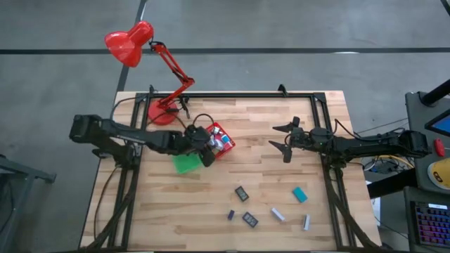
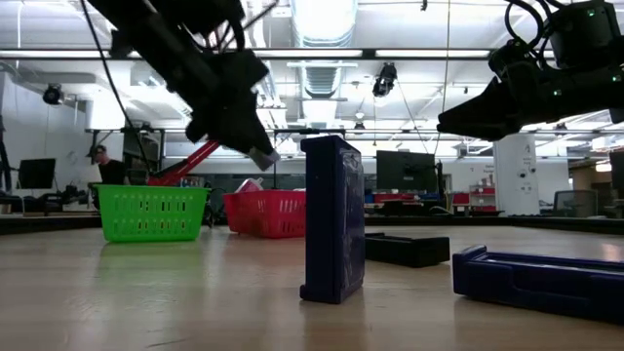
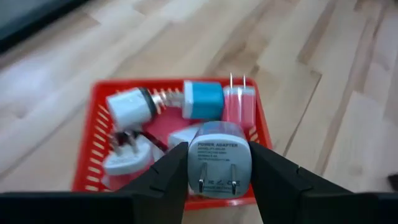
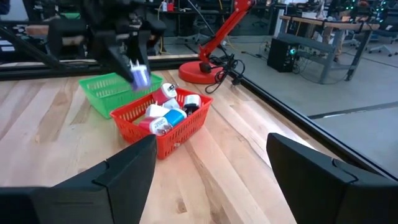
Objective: Pick & Place Office items
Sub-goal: Put the dark blue charger adapter into the red bin
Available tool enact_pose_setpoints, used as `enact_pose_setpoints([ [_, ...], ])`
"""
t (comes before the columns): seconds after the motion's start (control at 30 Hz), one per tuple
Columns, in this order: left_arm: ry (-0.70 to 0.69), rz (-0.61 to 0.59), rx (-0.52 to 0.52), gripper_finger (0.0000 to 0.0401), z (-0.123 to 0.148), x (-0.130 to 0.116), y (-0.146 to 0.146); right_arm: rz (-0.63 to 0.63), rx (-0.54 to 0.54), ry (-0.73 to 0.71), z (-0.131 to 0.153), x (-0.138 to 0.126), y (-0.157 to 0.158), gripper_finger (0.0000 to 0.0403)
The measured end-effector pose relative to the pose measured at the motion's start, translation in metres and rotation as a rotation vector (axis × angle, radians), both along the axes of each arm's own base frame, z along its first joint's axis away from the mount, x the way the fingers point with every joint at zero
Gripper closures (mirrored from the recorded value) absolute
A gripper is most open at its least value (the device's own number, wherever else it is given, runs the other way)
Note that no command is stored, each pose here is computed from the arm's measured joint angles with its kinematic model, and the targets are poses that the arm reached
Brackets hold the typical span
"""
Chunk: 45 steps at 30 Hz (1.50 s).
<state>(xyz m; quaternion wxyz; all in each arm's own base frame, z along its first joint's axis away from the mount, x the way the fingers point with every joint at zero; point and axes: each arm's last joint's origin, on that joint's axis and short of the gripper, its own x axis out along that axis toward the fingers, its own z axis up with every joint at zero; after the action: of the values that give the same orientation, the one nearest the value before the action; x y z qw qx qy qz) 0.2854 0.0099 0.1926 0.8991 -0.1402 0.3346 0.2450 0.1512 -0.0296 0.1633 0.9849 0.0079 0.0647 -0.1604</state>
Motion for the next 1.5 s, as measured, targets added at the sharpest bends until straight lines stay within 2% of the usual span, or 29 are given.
enact_pose_setpoints([
  [0.3,0.089,-0.008,-0.039,0.0249,-0.025,0.009,0.006,0.0,0.0,0.0,0.0,0.0,0.0,0.0096],
  [0.87,0.096,-0.007,-0.045,0.0248,-0.027,0.009,0.008,0.0,0.0,0.0,0.0,0.0,0.0,0.0106],
  [1.23,0.099,-0.014,-0.052,0.0177,-0.027,0.009,0.008,0.0,0.0,0.0,0.0,0.0,0.0,0.0092],
  [1.5,0.08,-0.01,-0.033,0.0165,-0.021,0.007,0.008,0.0,0.0,0.0,0.0,0.0,0.0,0.0098],
])
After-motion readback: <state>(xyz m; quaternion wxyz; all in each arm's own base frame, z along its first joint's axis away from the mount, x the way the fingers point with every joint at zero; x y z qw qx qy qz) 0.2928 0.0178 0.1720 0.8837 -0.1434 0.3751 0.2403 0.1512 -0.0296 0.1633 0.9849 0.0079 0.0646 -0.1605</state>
